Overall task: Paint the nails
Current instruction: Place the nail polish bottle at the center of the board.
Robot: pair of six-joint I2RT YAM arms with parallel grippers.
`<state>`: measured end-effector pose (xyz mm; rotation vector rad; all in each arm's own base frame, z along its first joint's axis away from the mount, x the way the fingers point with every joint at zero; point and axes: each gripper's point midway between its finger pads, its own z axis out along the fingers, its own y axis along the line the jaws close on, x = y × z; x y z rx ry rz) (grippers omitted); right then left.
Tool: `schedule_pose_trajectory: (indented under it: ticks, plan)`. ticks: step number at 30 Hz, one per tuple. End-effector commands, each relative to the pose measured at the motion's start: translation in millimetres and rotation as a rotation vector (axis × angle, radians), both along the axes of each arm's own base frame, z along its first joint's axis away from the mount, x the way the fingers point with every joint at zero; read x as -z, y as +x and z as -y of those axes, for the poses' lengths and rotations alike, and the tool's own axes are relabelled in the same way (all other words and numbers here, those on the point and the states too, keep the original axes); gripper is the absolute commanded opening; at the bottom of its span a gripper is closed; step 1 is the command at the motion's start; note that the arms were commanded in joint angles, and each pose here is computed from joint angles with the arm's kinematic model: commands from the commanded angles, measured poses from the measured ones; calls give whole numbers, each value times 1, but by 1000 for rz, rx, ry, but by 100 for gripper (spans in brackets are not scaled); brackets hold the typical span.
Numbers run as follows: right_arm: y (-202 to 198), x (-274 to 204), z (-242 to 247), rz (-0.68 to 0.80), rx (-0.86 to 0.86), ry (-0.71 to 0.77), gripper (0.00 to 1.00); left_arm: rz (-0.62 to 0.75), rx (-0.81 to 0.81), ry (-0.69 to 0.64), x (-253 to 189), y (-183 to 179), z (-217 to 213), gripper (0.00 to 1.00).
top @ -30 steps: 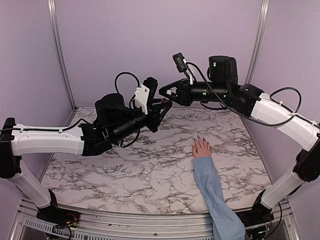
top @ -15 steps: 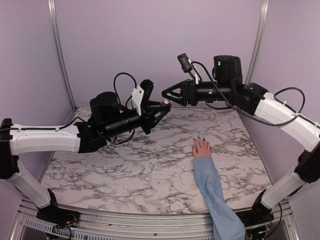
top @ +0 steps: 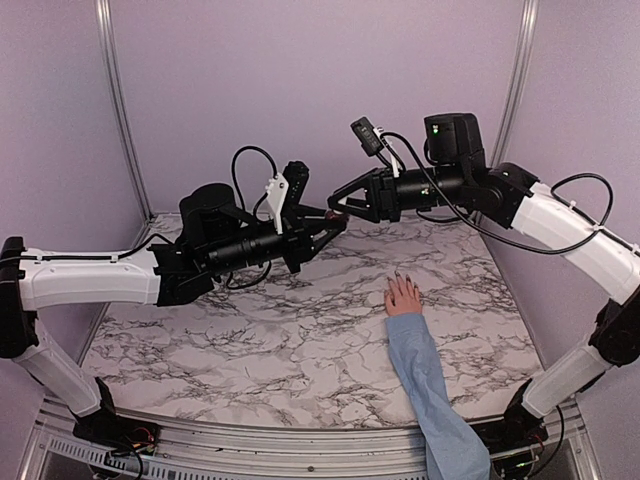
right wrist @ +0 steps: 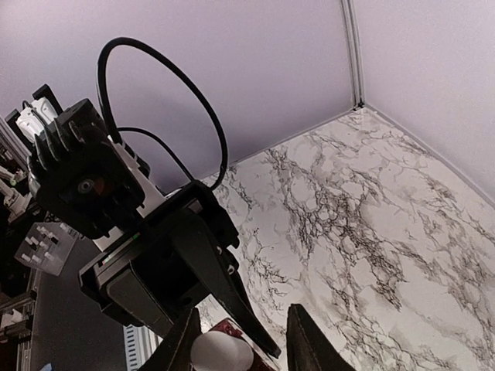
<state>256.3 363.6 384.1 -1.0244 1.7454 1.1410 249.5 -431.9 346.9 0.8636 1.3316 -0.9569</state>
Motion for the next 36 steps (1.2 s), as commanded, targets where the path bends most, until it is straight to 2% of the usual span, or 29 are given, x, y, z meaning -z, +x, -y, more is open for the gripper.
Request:
schedule_pose_trajectory:
  ticks: [1,13,20,23,29,34,36]
  plan:
    - [-5,-25,9,58,7,20,33,16,15,-49,-19,-6,-8,0]
    - [-4,-30,11,97,15,28,0,-10,-21,-63,-19,1,-10,2]
    - [9,-33,10,121,61,52,0,-68,-73,-98,-22,12,-24,49]
    - [18,-30,9,125,85,52,0,-77,-97,-108,-23,12,-35,63]
    - [50,-21,7,119,163,63,0,-102,-215,-118,-23,17,-70,84]
    - [78,-2,-6,127,213,45,0,-164,-458,-95,-16,39,-123,98]
    - [89,5,-10,136,240,46,0,-195,-552,-102,-14,46,-149,99]
